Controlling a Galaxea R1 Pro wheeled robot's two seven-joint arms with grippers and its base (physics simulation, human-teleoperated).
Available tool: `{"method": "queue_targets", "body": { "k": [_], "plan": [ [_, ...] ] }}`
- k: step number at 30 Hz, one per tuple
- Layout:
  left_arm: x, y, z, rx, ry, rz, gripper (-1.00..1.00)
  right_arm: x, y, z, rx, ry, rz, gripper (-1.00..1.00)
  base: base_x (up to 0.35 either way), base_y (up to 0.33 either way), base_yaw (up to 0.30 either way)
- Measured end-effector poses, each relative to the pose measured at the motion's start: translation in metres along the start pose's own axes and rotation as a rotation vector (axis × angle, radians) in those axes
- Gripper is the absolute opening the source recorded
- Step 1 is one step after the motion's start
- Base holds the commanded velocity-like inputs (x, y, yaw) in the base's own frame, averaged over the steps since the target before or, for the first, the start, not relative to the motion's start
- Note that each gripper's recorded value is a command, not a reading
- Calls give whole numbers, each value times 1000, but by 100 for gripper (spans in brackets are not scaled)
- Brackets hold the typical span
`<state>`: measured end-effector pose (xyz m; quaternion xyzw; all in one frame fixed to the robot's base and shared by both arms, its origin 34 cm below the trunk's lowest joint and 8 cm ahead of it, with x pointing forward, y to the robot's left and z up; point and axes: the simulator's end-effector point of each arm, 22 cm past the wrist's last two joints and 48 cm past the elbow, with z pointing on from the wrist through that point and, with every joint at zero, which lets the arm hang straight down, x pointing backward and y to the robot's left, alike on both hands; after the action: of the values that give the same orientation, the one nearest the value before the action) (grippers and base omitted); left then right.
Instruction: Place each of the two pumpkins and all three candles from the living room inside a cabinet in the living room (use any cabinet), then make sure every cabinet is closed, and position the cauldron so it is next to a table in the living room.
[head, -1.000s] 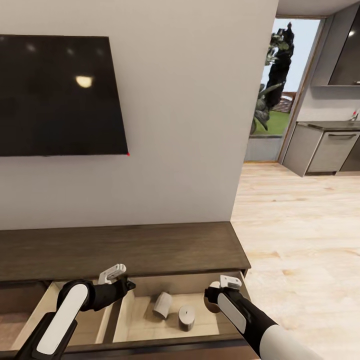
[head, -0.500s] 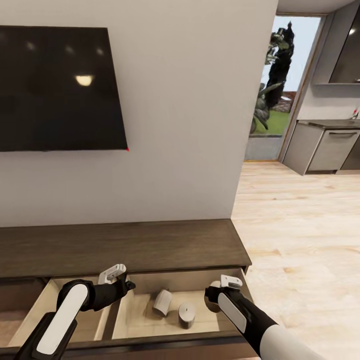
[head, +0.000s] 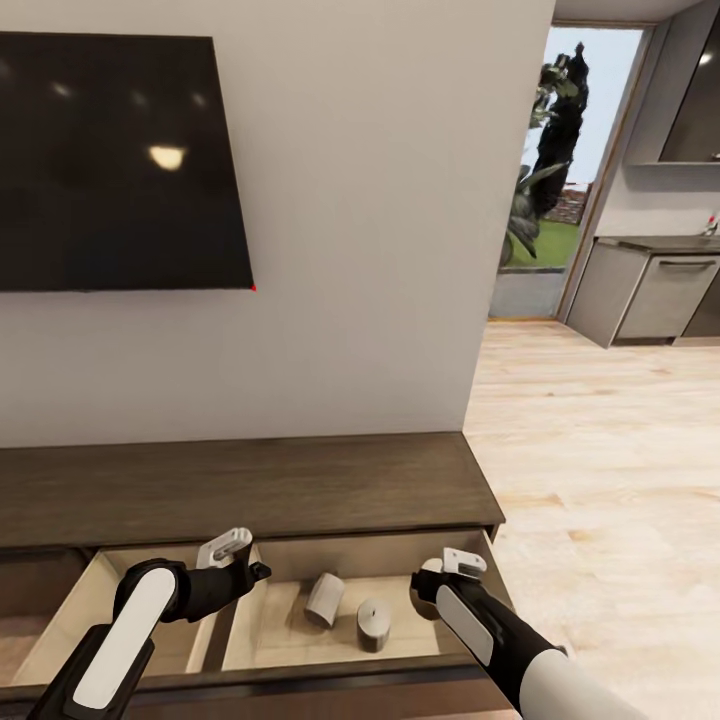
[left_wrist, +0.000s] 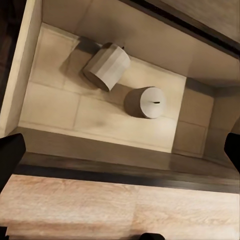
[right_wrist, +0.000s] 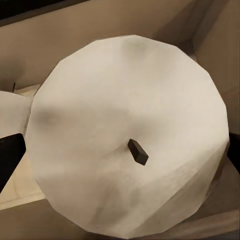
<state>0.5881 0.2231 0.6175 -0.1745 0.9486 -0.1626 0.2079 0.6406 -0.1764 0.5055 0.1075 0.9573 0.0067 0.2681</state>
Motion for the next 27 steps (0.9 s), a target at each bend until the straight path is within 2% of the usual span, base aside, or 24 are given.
{"method": "queue_targets", "body": {
  "k": [7, 21, 27],
  "plan": [
    [7, 6, 11, 0, 0, 0, 100, 3, -3, 11, 6, -25, 23, -100, 0, 0, 0],
    [20, 16, 33, 12, 0, 0, 100, 22, -6, 33, 6, -27, 26, -100, 0, 0, 0],
    [7, 2, 22, 70, -58, 20, 100, 30, -7, 42, 6, -27, 26, -100, 0, 0, 0]
  ]
}}
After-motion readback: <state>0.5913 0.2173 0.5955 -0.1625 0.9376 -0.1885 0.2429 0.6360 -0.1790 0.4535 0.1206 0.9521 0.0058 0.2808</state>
